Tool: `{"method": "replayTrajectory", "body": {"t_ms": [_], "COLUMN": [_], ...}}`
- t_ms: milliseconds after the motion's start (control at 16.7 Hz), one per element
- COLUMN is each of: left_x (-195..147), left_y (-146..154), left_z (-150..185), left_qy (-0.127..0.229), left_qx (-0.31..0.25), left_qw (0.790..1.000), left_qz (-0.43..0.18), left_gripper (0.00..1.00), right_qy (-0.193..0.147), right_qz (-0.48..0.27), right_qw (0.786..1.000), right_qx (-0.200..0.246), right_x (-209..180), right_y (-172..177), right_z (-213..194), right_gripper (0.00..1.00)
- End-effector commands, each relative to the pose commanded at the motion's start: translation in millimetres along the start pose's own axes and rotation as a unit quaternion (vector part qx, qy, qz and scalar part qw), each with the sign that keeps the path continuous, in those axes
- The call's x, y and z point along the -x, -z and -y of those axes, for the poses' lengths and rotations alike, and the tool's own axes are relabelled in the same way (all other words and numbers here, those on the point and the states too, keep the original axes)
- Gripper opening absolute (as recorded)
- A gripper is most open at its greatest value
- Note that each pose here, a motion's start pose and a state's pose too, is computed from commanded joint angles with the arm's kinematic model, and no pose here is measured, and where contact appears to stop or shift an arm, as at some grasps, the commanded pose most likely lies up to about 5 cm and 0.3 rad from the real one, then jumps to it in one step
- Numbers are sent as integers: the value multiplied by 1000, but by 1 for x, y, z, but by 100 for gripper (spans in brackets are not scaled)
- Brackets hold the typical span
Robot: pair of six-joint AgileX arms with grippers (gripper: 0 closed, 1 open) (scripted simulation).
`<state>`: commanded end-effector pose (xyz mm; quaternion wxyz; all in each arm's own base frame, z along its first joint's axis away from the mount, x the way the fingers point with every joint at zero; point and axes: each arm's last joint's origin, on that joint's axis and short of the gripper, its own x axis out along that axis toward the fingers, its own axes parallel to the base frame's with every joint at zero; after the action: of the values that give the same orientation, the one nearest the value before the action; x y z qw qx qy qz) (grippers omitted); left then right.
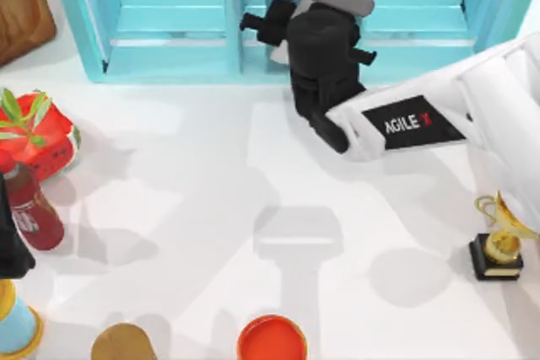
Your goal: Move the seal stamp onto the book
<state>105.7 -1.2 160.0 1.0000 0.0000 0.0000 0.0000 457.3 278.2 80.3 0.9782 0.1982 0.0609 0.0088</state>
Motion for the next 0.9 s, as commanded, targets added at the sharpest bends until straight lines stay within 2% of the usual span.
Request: {"method": "replayTrajectory", "body": {"t_ms": [240,420,600,900], "left_x": [0,0,0,0], "left_y": [0,0,0,0], "left_z": [0,0,0,0], "left_qy": [0,0,0,0], "left_qx": [0,0,0,0], "left_qw": [1000,1000,1000,1000], "left_qz": [0,0,0,0], "left_gripper": [100,100,100,100], "right_qy": [-2,3,8,2], "right_qz": [-3,-4,-2,3], "right_qw": [1000,1000,1000,1000], "right_qx": [1,6,10,4], "right_x": [5,25,65,159], "right_y": [0,-21,-59,-127], "right_z": [-5,-23,-49,-80], "right_gripper": [0,0,0,0]}}
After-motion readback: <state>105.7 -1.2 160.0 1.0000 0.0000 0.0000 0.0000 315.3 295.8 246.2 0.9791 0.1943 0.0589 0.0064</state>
